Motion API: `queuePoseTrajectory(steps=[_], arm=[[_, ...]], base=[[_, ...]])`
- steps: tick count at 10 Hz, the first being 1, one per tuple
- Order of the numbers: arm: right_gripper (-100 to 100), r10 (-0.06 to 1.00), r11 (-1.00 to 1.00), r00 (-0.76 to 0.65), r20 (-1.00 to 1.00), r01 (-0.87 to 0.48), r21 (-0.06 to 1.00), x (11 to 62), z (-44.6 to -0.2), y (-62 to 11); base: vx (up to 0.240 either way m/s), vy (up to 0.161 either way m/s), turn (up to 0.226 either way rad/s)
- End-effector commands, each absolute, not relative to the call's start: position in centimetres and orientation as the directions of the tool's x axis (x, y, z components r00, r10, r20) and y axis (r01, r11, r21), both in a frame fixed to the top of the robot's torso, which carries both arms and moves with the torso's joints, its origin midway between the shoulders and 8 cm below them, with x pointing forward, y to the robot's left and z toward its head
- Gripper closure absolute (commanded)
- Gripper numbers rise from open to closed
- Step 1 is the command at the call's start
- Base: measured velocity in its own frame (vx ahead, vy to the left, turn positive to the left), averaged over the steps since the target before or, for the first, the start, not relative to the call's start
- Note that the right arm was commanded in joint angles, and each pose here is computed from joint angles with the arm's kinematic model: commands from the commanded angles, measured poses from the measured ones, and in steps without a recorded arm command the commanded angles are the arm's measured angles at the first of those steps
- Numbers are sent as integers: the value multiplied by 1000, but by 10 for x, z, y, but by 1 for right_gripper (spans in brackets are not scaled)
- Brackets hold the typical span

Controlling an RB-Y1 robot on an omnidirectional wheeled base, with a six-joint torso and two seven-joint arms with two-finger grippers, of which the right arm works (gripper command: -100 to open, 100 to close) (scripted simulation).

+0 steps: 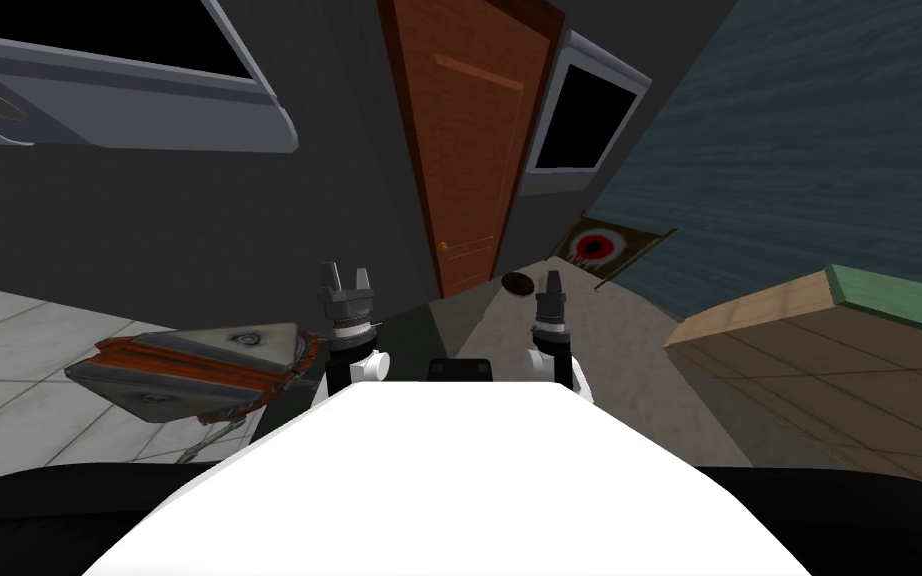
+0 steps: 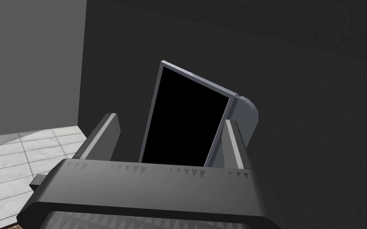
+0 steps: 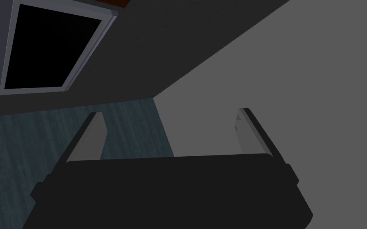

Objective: Pull the door open

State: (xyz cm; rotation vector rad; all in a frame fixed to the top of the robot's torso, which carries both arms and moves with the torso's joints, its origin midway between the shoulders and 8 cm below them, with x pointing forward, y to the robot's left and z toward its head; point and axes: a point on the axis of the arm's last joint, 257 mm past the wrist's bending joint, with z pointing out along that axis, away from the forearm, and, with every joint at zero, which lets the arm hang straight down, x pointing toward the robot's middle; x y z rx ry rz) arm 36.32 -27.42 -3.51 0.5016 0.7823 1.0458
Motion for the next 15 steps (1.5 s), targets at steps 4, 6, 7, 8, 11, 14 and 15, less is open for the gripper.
queuePoseTrajectory(steps=[4,6,7,8,11,14,15], arm=[[-100,870,493,287,-401,-525,694,377,-64,-274],[-100,852,523,289,-436,-503,688,384,-78,-274],[-100,843,537,290,-453,-492,685,387,-85,-274],[-100,833,552,290,-471,-481,681,390,-92,-275],[-100,800,599,290,-526,-446,665,399,-115,-275],[-100,762,646,286,-582,-412,643,408,-138,-277],[-100,747,662,285,-600,-401,633,411,-145,-277]], base=[[93,46,47],[85,43,56],[87,47,51],[110,57,53],[103,38,57],[100,53,60],[104,63,71]])
